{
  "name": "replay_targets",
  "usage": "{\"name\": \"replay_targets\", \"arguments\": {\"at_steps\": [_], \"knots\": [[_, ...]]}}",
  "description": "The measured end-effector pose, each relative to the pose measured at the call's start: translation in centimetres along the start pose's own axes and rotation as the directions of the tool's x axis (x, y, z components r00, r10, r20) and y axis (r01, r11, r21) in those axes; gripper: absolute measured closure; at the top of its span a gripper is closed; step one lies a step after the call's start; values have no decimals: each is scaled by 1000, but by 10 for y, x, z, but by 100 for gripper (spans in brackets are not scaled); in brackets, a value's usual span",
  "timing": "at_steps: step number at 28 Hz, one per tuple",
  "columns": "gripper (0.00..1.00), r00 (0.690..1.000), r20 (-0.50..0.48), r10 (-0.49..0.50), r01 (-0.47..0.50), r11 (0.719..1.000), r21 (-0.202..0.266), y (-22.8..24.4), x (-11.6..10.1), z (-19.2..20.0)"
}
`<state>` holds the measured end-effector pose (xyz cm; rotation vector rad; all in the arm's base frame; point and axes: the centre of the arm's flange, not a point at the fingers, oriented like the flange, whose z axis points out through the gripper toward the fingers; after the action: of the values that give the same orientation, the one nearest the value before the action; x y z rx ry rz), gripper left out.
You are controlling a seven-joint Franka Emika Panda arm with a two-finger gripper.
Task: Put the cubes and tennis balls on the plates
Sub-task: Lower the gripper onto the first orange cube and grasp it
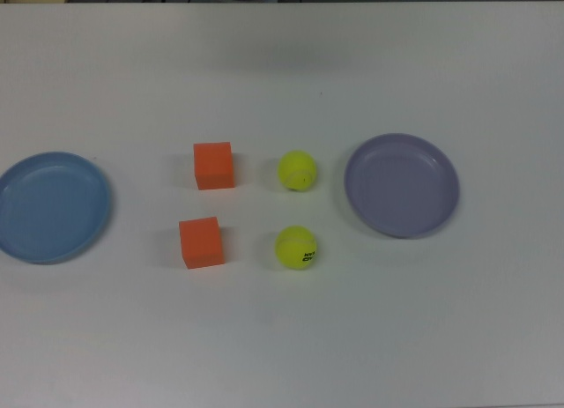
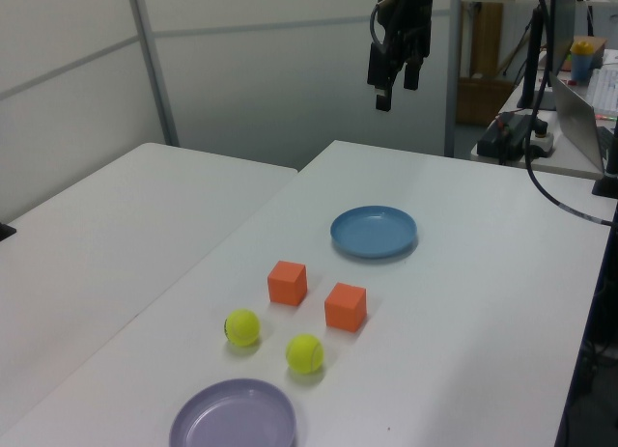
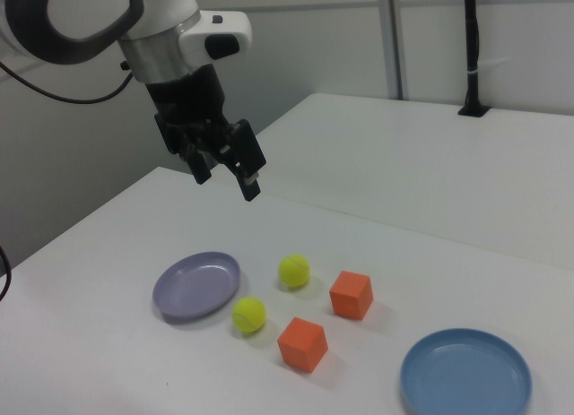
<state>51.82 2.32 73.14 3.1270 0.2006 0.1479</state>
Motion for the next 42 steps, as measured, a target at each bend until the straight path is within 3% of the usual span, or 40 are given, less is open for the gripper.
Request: {"name": "replay_targets", "arguments": {"at_steps": [5,16,19,24,30,36,42], "knots": [[0,999,33,12,-12,1000,6,-6,9,18],[0,998,-45,-40,42,999,35,-35,118,161],[0,998,-37,-47,48,998,27,-42,134,196],[0,996,-11,-85,84,996,-13,-57,151,251],[0,995,-16,-97,95,990,-100,-70,168,323],[0,995,17,-99,100,976,-193,-74,174,393],[0,993,21,-120,122,965,-231,-78,176,436]]}}
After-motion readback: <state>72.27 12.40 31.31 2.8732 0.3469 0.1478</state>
